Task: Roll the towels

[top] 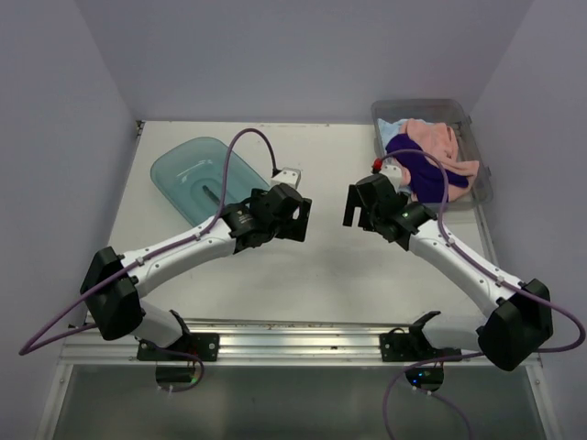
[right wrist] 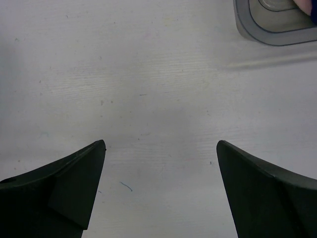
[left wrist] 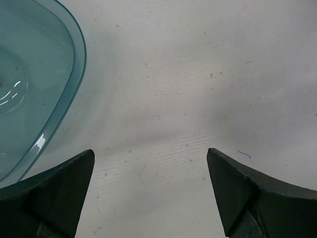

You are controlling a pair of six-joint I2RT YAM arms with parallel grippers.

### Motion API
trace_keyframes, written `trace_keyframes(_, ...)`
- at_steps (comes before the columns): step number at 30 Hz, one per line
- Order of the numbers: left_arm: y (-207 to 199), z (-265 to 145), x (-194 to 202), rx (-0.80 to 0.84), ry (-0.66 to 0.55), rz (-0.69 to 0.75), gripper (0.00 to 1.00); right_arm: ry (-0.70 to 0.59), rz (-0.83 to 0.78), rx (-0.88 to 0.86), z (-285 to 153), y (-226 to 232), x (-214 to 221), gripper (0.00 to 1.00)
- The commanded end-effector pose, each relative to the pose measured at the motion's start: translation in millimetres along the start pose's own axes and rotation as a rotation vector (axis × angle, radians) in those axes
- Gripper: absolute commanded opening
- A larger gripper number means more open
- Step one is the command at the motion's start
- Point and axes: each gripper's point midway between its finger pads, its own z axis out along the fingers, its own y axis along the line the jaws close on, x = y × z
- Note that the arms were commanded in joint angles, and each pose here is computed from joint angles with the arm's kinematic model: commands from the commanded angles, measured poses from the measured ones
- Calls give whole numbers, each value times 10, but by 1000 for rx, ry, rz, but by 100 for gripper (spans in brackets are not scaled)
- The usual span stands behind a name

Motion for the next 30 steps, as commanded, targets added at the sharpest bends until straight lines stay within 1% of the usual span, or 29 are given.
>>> trace_keyframes(1,-5,-68,-239,-9,-67,-27,100,-65,42,-4,-72,-32,-107,98)
trace_keyframes(6,-58,-32,-199,8,-50,-46,100,-65,43,-2,-64,-44,-86,98)
trace_keyframes(9,-76,18,-139,9,-27,-41,100,-61,45,44,-34,-159,-88,98)
trace_keyframes(10,-86,29,-111,13,-15,-40,100,-41,60,21,-21,-157,-91,99)
trace_keyframes(11,-100,51,-86,14,-5,-44,99,-38,107,43,31,-316,-166,98)
trace_keyframes(13,-131,75,-29,27,18,-45,100,-48,156,1,37,-377,-310,98)
trace_keyframes(14,-135,98,17,28,32,-45,100,-86,187,10,48,-483,-473,97)
trace_keyframes(15,-164,114,37,42,37,-45,100,-102,173,21,53,-529,-557,96)
trace_keyframes(16,-195,123,71,59,51,-42,100,-138,180,19,14,-528,-760,91)
trace_keyframes(17,-203,159,124,56,69,-51,100,-142,188,47,36,-622,-856,88)
trace_keyframes(18,-212,176,158,57,81,-54,100,-109,189,71,175,-650,-869,81)
trace_keyframes(19,-235,187,187,67,94,-53,100,-132,213,68,171,-658,-1072,68)
trace_keyframes(22,-268,221,248,78,118,-58,100,-84,293,71,451,-780,-1276,51)
trace_keyframes(24,-263,228,263,75,123,-54,100,-65,342,92,615,-901,-1364,50)
trace_keyframes(25,-251,228,260,70,119,-53,100,-81,358,91,636,-919,-1516,50)
trace_keyframes(26,-236,229,261,63,118,-48,100,-36,374,129,857,-1024,-1463,50)
trace_keyframes(27,-208,225,259,51,118,-48,100,-11,386,137,926,-1055,-1462,50)
trace_keyframes(28,-197,222,244,44,112,-52,100,-23,398,132,981,-1066,-1588,50)
trace_keyframes(29,-184,218,245,39,112,-52,100,15,401,139,1174,-1083,-1524,51)
trace_keyframes(30,-180,214,243,37,111,-52,100,32,432,161,1271,-1204,-1520,53)
